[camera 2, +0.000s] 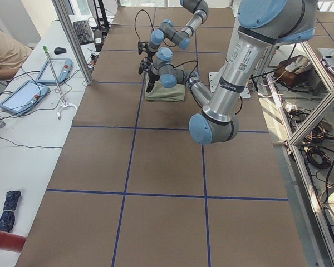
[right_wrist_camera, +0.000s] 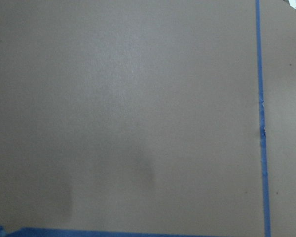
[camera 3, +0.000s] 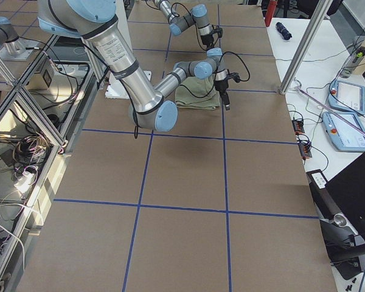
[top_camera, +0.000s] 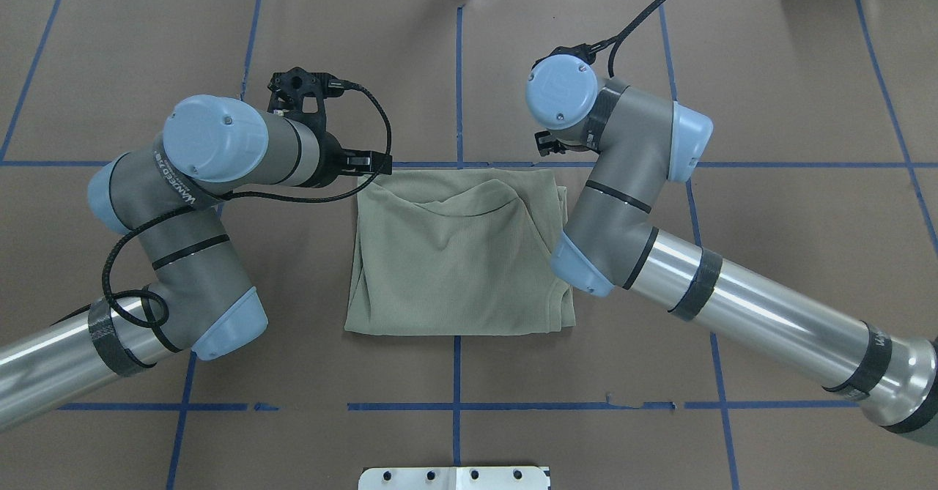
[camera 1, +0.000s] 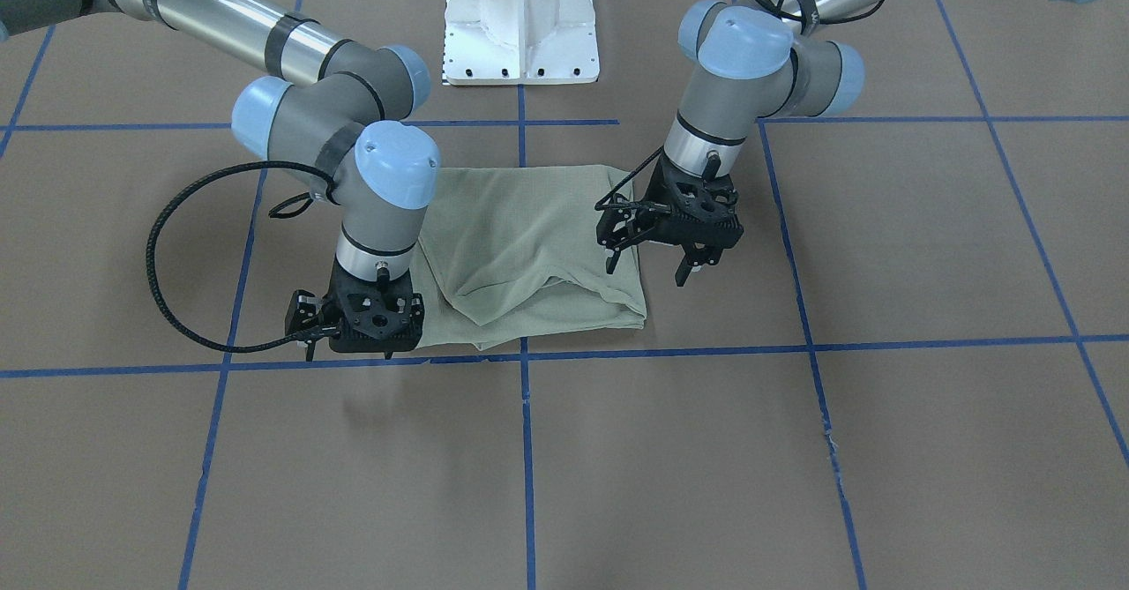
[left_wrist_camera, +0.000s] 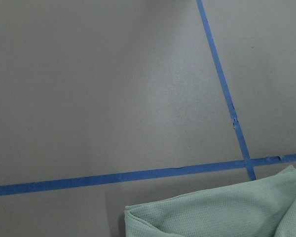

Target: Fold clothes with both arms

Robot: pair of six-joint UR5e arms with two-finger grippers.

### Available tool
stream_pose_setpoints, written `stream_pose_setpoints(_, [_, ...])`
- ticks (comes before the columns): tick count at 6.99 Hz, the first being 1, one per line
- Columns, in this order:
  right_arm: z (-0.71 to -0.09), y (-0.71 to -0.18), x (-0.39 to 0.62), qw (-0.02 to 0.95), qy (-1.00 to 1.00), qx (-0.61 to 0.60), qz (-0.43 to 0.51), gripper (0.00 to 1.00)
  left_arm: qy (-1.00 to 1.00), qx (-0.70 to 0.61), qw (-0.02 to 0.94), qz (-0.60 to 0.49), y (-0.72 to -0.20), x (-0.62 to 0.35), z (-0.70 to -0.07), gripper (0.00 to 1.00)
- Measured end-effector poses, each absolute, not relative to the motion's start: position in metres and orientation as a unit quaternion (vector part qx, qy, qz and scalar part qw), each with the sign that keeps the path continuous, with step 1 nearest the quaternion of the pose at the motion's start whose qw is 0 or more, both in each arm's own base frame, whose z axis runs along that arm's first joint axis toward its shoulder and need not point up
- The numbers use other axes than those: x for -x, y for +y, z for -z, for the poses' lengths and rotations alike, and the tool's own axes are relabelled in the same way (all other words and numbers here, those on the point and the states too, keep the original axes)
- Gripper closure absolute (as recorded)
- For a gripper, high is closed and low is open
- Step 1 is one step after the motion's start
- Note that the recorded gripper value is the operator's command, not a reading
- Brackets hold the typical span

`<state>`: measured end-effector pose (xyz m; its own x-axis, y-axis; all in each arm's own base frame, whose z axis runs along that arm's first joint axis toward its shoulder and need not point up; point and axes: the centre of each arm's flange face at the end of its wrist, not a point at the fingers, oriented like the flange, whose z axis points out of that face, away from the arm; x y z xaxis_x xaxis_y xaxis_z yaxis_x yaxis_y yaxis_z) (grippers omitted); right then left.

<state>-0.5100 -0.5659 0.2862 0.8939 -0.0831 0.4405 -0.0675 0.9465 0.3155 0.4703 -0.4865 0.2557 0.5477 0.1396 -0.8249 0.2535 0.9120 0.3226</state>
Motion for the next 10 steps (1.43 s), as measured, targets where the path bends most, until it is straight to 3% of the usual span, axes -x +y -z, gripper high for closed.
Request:
stream_pose_setpoints(3, [-0.227, -0.542, 0.539, 0.926, -0.342, -0.111, -0.117, 0.11, 0.474, -0.207, 0.855, 0.033, -0.486, -0.470, -0.256, 0.00])
stream_pose_setpoints(6, [-0.228, -0.503, 0.576, 0.913, -0.368, -0.100, -0.143, 0.18, 0.475, -0.207, 0.855, 0.033, -0.486, -0.470, -0.256, 0.00])
stream_pose_setpoints(8, [-0.245, -0.494, 0.583, 0.913, -0.366, -0.106, -0.146, 0.36, 0.475, -0.207, 0.855, 0.033, -0.486, -0.470, -0.256, 0.00])
stream_pose_setpoints(9, [-0.250, -0.493, 0.585, 0.913, -0.364, -0.108, -0.146, 0.60, 0.475, -0.207, 0.855, 0.033, -0.486, -0.470, -0.255, 0.00])
stream_pose_setpoints(10, [-0.251, -0.492, 0.585, 0.913, -0.364, -0.110, -0.148, 1.00, 0.475, -0.207, 0.855, 0.033, -0.486, -0.470, -0.255, 0.00])
